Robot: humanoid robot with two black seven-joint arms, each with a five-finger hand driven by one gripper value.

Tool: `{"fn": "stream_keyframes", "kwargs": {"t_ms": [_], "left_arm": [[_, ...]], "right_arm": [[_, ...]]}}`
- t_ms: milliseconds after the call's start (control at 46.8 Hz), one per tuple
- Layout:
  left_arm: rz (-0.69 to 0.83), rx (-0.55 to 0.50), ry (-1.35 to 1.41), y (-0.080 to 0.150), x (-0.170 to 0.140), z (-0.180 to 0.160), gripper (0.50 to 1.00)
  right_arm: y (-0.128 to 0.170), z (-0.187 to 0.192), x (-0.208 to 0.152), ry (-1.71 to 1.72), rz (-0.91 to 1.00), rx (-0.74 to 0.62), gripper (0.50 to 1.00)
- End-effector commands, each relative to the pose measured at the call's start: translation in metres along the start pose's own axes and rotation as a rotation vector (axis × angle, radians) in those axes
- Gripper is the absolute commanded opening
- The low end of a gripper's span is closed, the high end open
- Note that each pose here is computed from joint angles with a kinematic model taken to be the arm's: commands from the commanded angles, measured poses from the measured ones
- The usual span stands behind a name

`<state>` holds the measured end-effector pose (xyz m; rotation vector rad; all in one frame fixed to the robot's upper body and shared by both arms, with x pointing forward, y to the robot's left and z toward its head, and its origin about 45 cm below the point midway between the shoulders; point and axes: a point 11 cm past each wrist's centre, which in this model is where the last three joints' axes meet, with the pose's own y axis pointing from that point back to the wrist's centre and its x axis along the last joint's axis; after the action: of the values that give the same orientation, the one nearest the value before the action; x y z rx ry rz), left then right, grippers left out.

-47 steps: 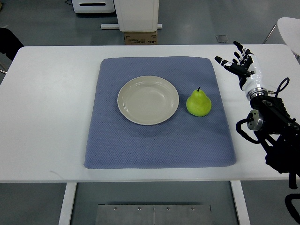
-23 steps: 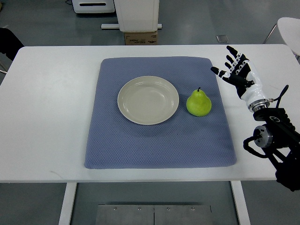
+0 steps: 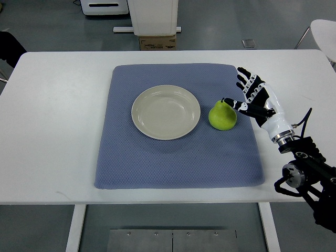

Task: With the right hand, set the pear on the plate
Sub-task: 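Move the open right hand down to the green pear, then close the right hand fingers around the green pear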

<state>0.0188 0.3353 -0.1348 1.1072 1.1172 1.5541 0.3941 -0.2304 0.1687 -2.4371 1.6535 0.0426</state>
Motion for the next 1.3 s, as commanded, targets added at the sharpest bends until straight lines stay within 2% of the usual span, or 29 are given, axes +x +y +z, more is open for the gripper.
{"fn": "stream_keyframes", "kwargs": {"t_ms": [0,406,856,1283], "left_arm": [[0.000,0.000,-0.001,0.000,0.000,0.000,1.000],[0.000,0.000,-0.001,0.000,0.000,0.000,1.000],[0.000,0.000,0.001,0.000,0.000,0.000,1.000],[0.000,0.000,0.001,0.000,0.000,0.000,1.000]], "right_arm": [[0.000,0.002,-0.004,0.006,-0.013,-0.005,1.000],[-0.005,0.009,-0.002,0.131,0.014,-0.036,0.998],[-0.010,0.032,-0.023,0.284,-0.016,-0.105,0.995],[-0.008,0.042,-0.022,0.350,-0.009,-0.133,0.995]]}}
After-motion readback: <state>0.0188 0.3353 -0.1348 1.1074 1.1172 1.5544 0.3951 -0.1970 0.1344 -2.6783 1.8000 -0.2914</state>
